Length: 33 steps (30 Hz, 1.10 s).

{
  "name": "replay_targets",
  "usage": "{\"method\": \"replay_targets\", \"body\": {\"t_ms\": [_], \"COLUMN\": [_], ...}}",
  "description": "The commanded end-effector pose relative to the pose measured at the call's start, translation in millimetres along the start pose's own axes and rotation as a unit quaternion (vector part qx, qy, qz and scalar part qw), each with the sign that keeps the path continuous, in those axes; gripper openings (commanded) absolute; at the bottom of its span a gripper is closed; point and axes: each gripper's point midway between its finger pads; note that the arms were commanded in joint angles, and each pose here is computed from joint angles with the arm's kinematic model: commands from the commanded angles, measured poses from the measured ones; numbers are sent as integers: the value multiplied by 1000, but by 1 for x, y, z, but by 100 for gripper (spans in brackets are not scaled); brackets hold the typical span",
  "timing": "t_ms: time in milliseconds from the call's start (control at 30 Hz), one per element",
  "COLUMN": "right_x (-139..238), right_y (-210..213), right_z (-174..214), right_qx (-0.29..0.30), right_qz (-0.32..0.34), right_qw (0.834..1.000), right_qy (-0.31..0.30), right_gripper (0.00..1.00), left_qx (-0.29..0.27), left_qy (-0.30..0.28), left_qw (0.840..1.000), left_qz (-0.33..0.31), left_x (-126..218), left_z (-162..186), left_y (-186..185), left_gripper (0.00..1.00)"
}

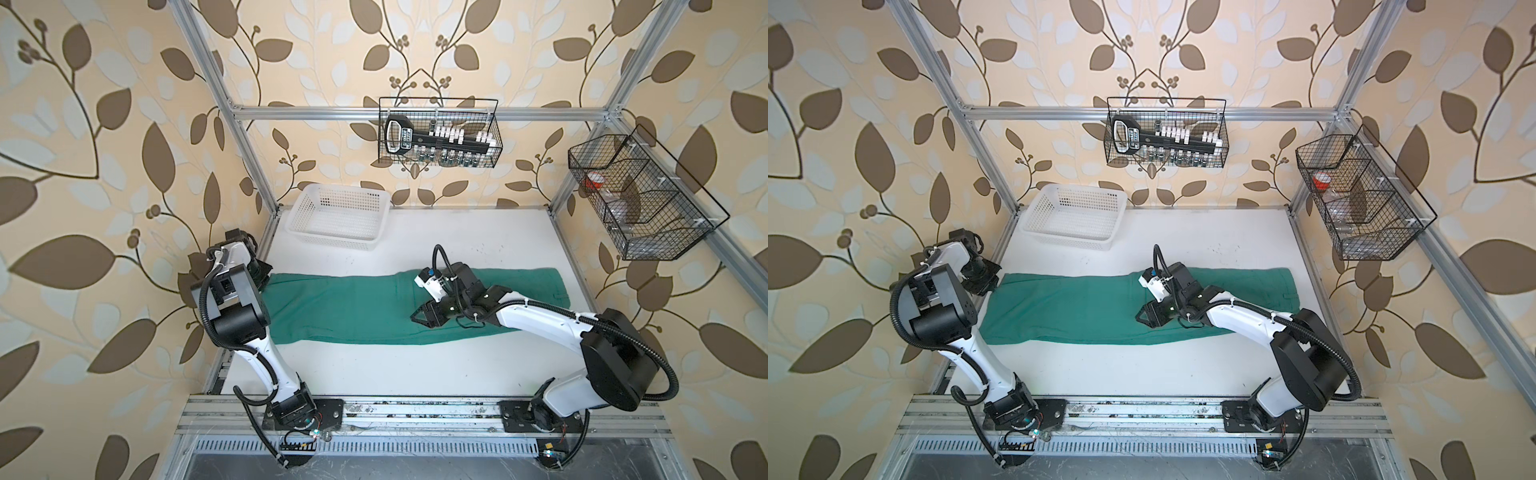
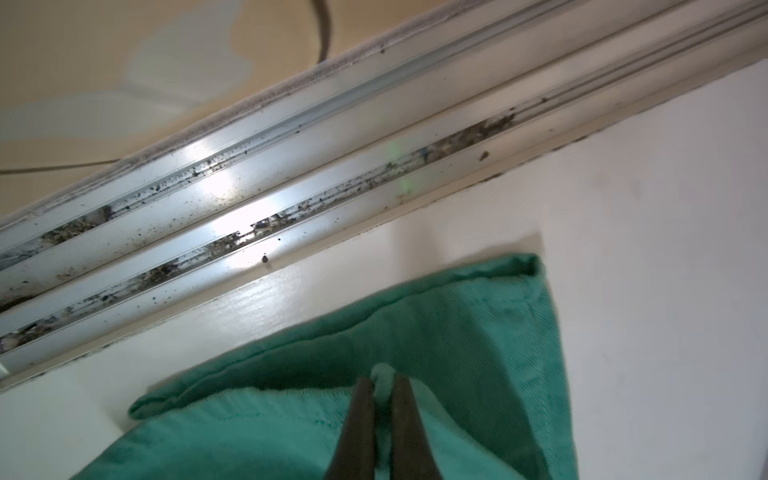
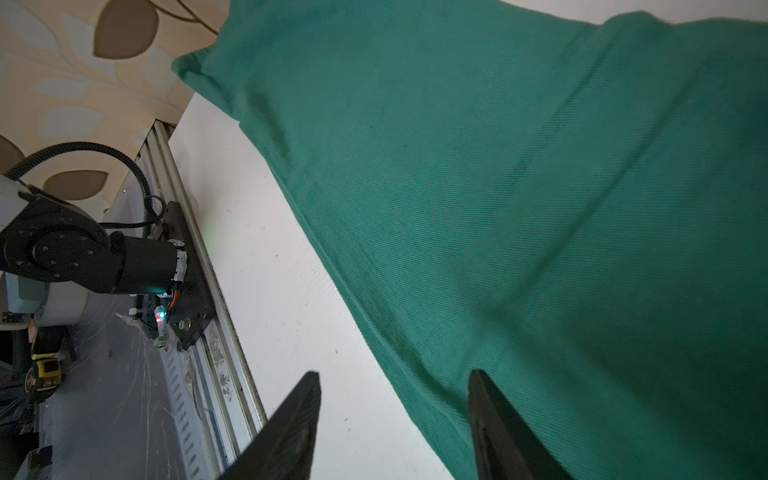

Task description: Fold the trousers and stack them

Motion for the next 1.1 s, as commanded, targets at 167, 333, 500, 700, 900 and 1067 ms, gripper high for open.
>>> {"method": "replay_targets", "body": {"t_ms": [167, 333, 500, 700, 900, 1067], "right_x": [-8, -11, -16, -19, -18, -24], "right_y": [-5, -7, -10, -3, 5, -8], "right_z": [9, 14, 27, 37, 44, 50], "right_qx": [-8, -12, -16, -2, 78, 164], "right_qz": [-1, 2, 5, 8, 61, 140], "right_qw": [1000, 1000, 1000, 999, 992, 970], "right_qy": [7, 10, 23, 38, 75, 115], "right_gripper": [57, 57, 57, 57, 56, 55], "left_qx": [-39, -55, -78, -95, -118, -134], "left_qy": [-32, -32, -39, -27, -59, -77], "left_qw": [999, 998, 996, 993, 988, 986], "left_qz": [8, -8, -27, -58, -74, -56], "left_x": [40, 31, 20, -7, 4, 33], "left_z": [-13, -20, -26, -23, -30, -22], "left_y": [-20, -30, -37, -32, -34, -36], "left_gripper": [2, 2, 3, 12, 39, 62]}}
Point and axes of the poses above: each gripper's point midway between its finger pads, its own x axis back along the fingers, its own y axis along the line the jaws close on, z = x × y, and after that the axes turned 9 degrees about x, right-handed
